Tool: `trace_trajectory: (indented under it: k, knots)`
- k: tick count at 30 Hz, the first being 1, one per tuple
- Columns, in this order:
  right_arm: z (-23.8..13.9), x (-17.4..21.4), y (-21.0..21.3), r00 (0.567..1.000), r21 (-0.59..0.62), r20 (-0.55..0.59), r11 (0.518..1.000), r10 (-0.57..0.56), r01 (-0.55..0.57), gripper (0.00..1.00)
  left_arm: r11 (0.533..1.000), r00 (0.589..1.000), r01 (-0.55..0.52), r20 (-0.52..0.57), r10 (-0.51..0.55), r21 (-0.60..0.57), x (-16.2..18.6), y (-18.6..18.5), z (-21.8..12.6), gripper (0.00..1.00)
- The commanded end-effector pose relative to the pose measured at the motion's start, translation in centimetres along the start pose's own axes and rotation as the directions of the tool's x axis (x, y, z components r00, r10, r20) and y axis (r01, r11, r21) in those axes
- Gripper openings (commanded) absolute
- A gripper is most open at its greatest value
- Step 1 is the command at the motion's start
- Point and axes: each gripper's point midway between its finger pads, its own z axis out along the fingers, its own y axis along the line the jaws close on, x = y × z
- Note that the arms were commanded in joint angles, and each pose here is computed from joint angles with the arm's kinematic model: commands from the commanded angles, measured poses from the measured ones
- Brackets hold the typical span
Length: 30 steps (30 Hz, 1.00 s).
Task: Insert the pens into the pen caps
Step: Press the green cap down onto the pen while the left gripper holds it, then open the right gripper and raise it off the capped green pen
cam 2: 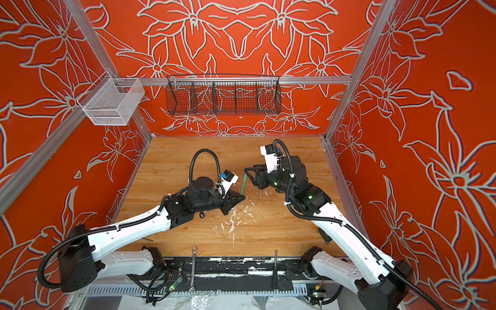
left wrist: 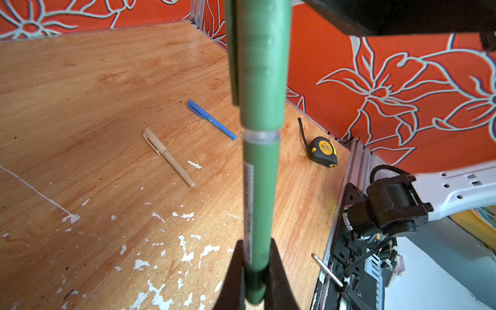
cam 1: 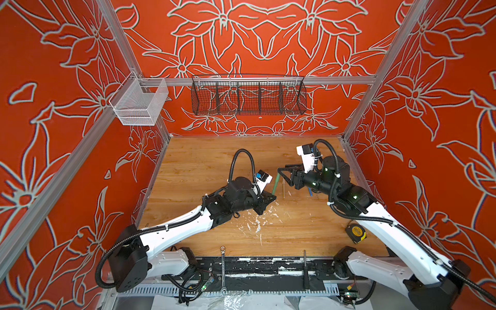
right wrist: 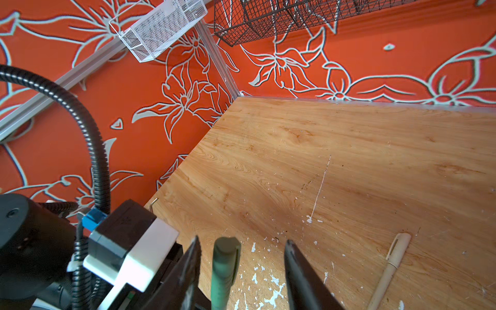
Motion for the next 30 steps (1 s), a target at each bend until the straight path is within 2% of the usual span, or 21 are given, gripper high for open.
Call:
trace_trajectory:
  k: [1, 5, 11, 21, 24, 29, 30]
  knots:
    - [0.0, -1.3, 0.7, 1.0, -0.026, 0.022, 1.0, 0.006, -0.005, 0.5, 1.0, 1.0, -0.012, 0.017, 0.012, 0.003, -0.3, -0.1, -0.5, 0.0]
    - [0.7, -1.3, 0.8, 1.0, -0.038, 0.013, 0.999, 0.01, -0.009, 0.48, 1.0, 1.0, -0.014, 0.012, 0.014, 0.0, -0.2, 0.0, -0.4, 0.0]
    - [1.2, -1.5, 1.2, 1.0, -0.064, 0.012, 0.998, 0.011, -0.01, 0.38, 1.0, 1.0, -0.023, 0.01, 0.023, -0.002, -0.2, 0.0, -0.5, 0.0]
    - [1.4, -1.5, 1.4, 1.0, -0.08, 0.003, 0.997, 0.02, -0.02, 0.38, 1.0, 1.0, -0.025, 0.003, 0.025, -0.009, 0.0, 0.2, -0.2, 0.0]
    - [1.5, -1.4, 1.4, 1.0, -0.083, -0.002, 0.996, 0.024, -0.024, 0.29, 0.999, 1.0, -0.03, 0.007, 0.03, -0.015, -0.1, 0.3, -0.3, 0.0]
    - [1.6, -1.1, 1.5, 1.0, -0.089, -0.014, 0.996, 0.024, -0.025, 0.02, 0.998, 1.0, -0.027, 0.009, 0.028, -0.048, -0.7, 0.7, -0.3, 0.0]
    - [1.6, -1.0, 1.4, 1.0, -0.085, -0.018, 0.996, 0.025, -0.026, 0.0, 0.998, 1.0, -0.02, 0.017, 0.021, -0.064, -1.1, 0.9, -0.4, 0.0]
